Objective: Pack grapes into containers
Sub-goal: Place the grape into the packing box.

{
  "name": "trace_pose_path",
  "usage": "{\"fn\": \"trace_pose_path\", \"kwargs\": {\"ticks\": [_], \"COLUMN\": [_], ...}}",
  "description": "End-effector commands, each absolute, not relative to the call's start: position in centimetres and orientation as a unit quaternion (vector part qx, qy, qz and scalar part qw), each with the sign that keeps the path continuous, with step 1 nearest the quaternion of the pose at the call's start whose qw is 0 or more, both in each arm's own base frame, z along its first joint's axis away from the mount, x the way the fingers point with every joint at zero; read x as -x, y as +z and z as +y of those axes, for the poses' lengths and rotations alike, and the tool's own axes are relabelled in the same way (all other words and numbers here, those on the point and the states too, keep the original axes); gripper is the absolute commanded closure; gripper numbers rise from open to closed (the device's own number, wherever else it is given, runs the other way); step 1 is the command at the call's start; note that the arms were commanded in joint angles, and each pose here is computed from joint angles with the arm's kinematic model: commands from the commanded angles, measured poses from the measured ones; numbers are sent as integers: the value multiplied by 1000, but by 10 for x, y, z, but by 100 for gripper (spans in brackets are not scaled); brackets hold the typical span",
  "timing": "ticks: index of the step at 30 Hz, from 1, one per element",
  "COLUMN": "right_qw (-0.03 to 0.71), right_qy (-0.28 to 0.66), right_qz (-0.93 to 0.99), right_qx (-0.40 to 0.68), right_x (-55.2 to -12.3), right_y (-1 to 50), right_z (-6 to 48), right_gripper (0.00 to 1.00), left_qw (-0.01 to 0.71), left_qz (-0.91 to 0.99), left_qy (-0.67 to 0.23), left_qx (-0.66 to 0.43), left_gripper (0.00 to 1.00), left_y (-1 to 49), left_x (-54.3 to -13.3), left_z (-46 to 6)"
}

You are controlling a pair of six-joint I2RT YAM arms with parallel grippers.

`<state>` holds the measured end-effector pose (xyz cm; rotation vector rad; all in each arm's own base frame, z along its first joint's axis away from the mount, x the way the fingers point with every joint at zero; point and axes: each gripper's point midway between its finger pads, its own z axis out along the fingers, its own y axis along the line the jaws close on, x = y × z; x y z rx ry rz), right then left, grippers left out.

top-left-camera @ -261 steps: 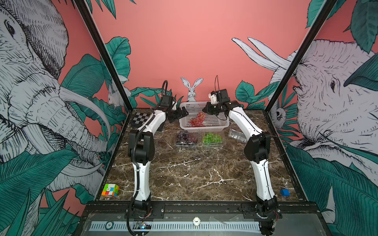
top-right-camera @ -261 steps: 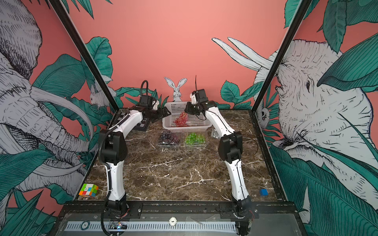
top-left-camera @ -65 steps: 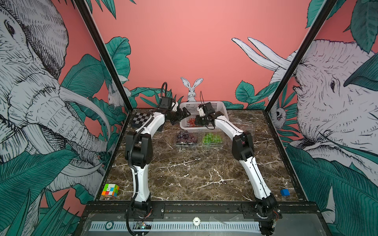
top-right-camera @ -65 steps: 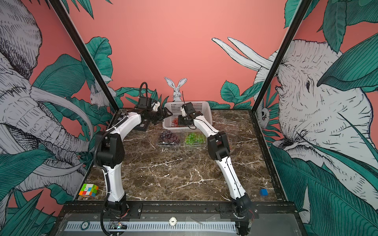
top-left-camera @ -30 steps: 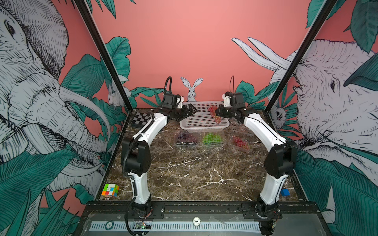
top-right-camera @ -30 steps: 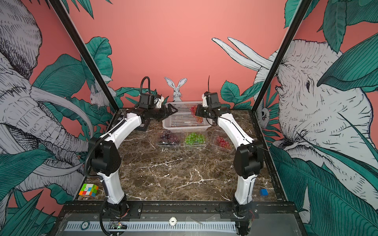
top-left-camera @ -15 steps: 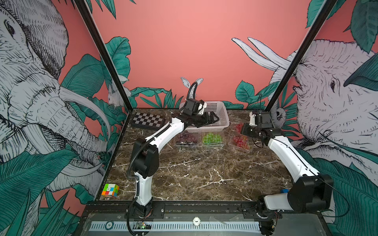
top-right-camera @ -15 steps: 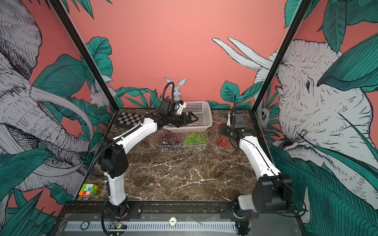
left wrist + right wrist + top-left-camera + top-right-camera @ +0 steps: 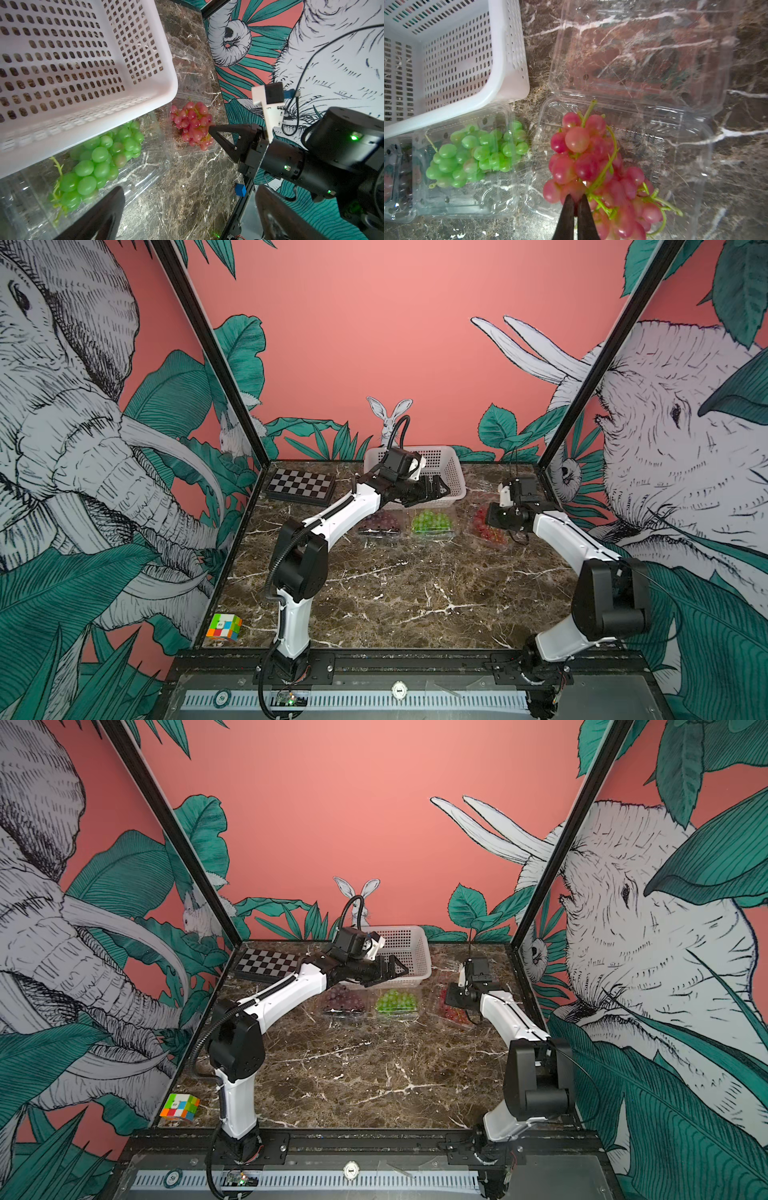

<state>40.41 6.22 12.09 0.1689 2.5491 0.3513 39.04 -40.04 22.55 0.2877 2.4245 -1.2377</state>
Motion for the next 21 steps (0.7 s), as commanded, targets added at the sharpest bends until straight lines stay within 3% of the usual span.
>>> {"fn": "trace_pose_path", "kwargs": {"ticks": [1, 21], "right_qw": [305, 200], "right_qy": [154, 158], "right_qz": [939, 966], "right_qx": [-43, -43], "right_x": [-419, -410], "right_y": [137, 77], "right_z": [70, 76], "right_gripper": [100, 100], "left_qw": [209, 200], "left_qz": [863, 867], "left_qy": [-448, -446], "left_qx": [-103, -102], "left_gripper": [1, 1], "left_y": [236, 226], "left_x": [-387, -390], "left_z": [-399, -406]}}
